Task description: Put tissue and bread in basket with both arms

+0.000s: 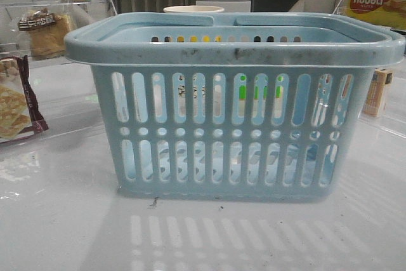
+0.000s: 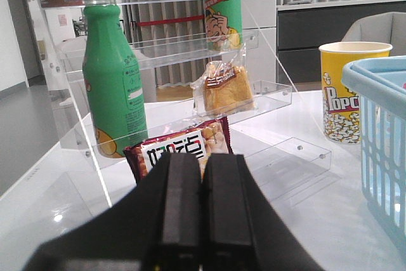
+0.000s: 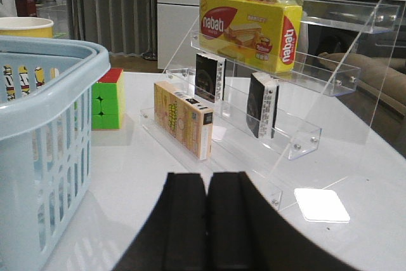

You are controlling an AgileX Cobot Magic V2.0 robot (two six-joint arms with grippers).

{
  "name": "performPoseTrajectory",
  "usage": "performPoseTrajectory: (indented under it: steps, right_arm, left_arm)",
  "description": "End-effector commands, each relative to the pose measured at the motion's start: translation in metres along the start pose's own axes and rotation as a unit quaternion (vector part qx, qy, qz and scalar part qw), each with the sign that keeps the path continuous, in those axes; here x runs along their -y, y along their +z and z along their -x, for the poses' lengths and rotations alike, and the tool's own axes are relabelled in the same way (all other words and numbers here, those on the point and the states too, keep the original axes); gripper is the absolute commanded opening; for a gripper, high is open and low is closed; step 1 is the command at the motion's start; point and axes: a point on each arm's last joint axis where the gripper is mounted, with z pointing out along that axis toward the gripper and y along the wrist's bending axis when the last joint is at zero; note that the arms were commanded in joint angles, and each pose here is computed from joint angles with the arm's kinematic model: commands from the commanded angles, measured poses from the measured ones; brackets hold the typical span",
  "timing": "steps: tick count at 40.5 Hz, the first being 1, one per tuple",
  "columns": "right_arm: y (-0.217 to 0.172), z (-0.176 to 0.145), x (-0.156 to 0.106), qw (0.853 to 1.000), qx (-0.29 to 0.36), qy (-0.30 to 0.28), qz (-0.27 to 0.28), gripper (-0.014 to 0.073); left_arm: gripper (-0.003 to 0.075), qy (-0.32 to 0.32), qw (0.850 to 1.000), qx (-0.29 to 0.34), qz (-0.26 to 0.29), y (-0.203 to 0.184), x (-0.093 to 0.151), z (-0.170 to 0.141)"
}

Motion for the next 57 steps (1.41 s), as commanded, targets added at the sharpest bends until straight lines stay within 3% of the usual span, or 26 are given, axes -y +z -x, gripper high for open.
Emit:
performPoseTrajectory:
  steps: [1, 29, 35, 49, 57]
  right_arm:
    - [-0.002, 0.009, 0.0, 0.999, 0.053, -0.008, -0.003, 0.0057]
    - [-0.002, 0.009, 0.0, 0.999, 0.053, -0.008, -0.003, 0.0057]
    - [-0.003, 0.015, 0.0, 0.997, 0.072, -0.009, -0.003, 0.0057]
    - [-0.025, 0.113, -0.001, 0.993, 0.114, -0.009, -0.003, 0.0057]
    - [-0.023, 0.174, -0.001, 0.997, 0.077, -0.008, -0.003, 0.0057]
  left_arm:
    - [0.0097, -0.005, 0.999, 0.05, 0.007, -0.002, -0.001, 0.009]
    - [0.0097, -0.005, 0.999, 0.05, 0.007, -0.002, -0.001, 0.009]
    - [0.0097, -0.011, 0.994, 0.109, 0.013, -0.004, -0.003, 0.023]
    - [0.0097, -0.013, 0.991, 0.136, 0.009, -0.023, -0.01, 0.116]
    - [0.0097, -0.014, 0.994, 0.107, 0.002, -0.022, -0.014, 0.178]
